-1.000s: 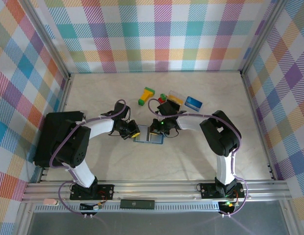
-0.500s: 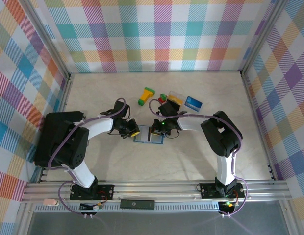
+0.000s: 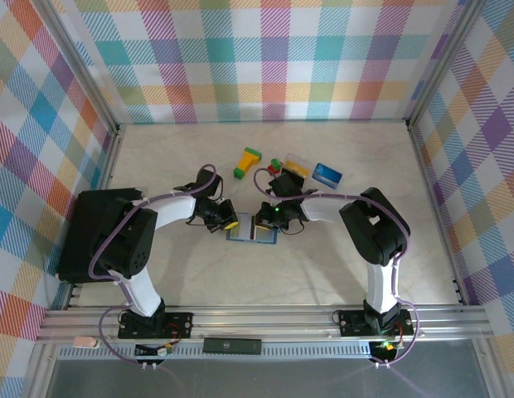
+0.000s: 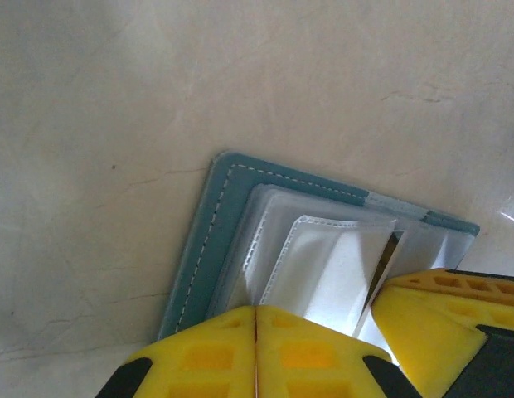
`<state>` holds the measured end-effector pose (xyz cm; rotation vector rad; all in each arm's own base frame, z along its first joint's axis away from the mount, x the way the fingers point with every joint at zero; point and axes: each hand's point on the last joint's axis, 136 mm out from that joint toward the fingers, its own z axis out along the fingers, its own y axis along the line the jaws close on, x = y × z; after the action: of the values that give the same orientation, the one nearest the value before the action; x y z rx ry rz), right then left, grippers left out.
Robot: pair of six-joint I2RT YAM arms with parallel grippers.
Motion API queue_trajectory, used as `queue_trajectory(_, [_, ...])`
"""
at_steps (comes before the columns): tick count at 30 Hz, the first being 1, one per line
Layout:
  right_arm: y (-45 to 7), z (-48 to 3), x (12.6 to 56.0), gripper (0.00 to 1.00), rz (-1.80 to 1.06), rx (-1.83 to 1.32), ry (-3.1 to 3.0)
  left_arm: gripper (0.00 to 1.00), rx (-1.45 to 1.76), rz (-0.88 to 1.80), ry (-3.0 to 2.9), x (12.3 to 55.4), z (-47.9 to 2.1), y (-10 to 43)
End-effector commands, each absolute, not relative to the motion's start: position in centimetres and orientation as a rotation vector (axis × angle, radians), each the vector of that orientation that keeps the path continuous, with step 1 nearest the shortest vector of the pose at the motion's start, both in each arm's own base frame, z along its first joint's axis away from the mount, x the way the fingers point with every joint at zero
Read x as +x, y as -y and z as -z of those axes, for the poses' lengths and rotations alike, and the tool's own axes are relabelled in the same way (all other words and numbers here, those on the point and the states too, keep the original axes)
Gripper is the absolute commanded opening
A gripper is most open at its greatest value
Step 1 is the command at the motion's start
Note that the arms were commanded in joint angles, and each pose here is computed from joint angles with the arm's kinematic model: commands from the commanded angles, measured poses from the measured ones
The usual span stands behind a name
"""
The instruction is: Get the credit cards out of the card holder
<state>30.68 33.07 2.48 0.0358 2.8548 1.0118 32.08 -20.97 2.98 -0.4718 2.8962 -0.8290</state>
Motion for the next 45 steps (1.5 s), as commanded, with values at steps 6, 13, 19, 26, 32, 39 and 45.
queue_trajectory(6, [-33.1,-2.9,30.2,0.17,-1.06,0.051,-2.862,0.06,-0.481,0.628,-3.0,30.0,-0.7,19.1])
queue_trajectory(13, [-33.4,-2.5,30.0,0.18,-1.088,0.06,-2.874,0.06,-0.489,0.643,-3.005,29.9,-0.5,19.2])
queue_trajectory(19, [-33.6,-2.4,29.9,0.17,-1.105,0.047,-2.873,0.06,-0.487,0.644,-3.005,29.9,-0.5,19.2])
queue_trajectory(26, [-34.1,-2.7,30.1,0.17,-1.15,0.033,-2.853,0.06,-0.486,0.644,-3.001,30.0,-0.6,19.2])
queue_trajectory(32, [-33.7,-2.6,30.4,0.11,-1.11,0.047,-2.846,0.06,-0.486,0.64,-2.997,30.0,-0.7,19.1])
queue_trajectory(39, [-32.0,-2.7,30.6,0.05,-0.984,0.069,-2.829,0.06,-0.488,0.632,-2.984,30.2,-1.1,19.0])
queue_trajectory(45, [-30.8,-3.4,30.5,0.02,-0.949,0.07,-2.787,0.07,-0.481,0.639,-2.966,30.5,-2.0,19.0])
